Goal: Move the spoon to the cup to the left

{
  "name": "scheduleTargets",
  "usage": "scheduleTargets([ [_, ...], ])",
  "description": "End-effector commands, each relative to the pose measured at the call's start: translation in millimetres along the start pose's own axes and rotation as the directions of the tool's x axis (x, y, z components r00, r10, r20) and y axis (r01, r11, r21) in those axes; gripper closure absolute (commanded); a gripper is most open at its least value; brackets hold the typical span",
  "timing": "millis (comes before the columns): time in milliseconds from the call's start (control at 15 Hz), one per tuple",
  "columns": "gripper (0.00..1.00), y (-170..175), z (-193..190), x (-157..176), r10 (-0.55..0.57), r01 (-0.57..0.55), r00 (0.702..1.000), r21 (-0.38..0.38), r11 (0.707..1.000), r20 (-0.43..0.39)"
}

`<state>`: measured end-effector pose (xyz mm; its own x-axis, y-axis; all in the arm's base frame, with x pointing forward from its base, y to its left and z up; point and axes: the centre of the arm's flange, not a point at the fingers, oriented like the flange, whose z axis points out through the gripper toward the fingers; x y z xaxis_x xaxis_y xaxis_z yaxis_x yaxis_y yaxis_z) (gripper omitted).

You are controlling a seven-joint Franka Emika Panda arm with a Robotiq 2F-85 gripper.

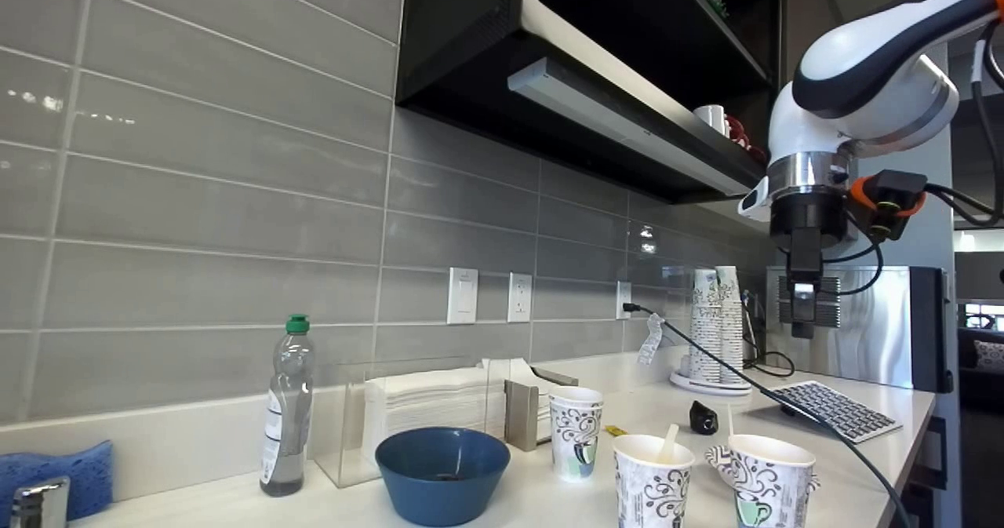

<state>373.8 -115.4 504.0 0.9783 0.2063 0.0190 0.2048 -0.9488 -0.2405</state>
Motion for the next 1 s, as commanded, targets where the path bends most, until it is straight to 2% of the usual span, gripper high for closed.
scheduleTargets([
  [0, 0.00, -25, 11, 38, 0.019, -0.012, 0.998, 0.114, 0.993, -0.064],
  [133, 0.00, -32, 26, 56, 0.013, -0.003, 0.997, 0.144, 0.990, -0.072],
  [200, 0.00, -29, 16, 32, 0.003, 0.004, 0.998, 0.111, 0.994, -0.060],
  [400, 0.00, -33, 30, 47, 0.005, 0.002, 0.999, 0.126, 0.992, -0.049],
  [667, 0.00, -32, 30, 48, 0.007, -0.001, 0.999, 0.126, 0.992, -0.049],
  [933, 0.00, -40, 39, 72, 0.006, -0.002, 0.999, 0.084, 0.996, -0.050],
])
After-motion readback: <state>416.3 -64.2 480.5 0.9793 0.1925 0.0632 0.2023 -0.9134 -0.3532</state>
